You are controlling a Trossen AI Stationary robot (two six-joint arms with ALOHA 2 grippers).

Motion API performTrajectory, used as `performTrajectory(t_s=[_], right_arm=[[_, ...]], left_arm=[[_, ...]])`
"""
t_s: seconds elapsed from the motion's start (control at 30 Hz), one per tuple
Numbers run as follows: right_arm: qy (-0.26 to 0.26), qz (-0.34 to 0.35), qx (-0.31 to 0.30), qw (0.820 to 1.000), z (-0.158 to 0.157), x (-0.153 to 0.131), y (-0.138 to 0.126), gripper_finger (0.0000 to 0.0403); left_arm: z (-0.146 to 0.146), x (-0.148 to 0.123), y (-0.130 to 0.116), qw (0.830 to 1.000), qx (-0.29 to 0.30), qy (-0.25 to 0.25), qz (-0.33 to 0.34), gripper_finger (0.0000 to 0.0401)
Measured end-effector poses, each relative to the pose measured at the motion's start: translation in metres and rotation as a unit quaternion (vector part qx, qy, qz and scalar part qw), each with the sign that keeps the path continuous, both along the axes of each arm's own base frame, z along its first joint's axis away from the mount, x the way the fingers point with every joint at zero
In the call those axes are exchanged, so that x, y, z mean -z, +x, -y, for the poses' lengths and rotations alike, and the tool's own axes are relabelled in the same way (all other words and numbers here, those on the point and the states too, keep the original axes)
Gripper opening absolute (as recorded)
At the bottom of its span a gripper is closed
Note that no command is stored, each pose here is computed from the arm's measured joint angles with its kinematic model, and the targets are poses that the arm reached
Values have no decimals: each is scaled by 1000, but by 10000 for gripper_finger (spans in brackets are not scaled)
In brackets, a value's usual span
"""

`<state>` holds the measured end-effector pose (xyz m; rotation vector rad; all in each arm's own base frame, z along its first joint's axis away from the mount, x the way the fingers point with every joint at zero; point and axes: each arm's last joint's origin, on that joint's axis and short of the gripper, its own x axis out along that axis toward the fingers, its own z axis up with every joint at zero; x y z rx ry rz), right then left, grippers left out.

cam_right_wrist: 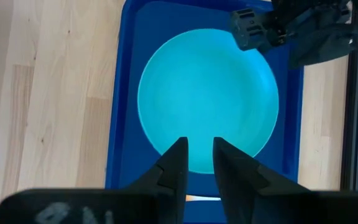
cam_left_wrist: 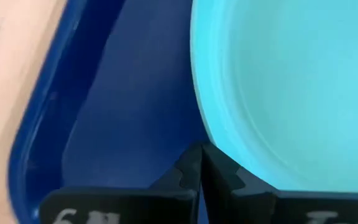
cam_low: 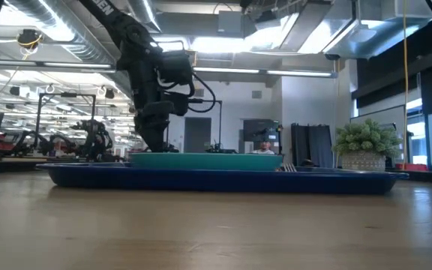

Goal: Pick and place plate/cup/fork/spoon on tray
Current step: Put the blue plate on the blue serving tray, then put the green glass on the blue serving tray to the top left of the blue plate

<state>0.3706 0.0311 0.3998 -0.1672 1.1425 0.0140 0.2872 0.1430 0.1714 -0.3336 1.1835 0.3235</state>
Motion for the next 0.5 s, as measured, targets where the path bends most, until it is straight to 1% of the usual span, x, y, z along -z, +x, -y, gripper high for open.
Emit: performTrajectory(t_s=[0.17, 0.3, 0.43, 0.5], right_arm=[[0, 0, 1, 1000, 0, 0, 0, 78], [1, 0, 1, 1000, 0, 0, 0, 78], [1, 0, 1, 1000, 0, 0, 0, 78], [1, 0, 1, 1000, 0, 0, 0, 78]], left_arm=[[9, 2, 6, 1000, 17, 0, -1, 0], [8, 1, 3, 999, 4, 31, -31, 0], [2, -19, -4, 999, -10, 31, -36, 0], [4, -31, -11, 999, -11, 17, -40, 0]])
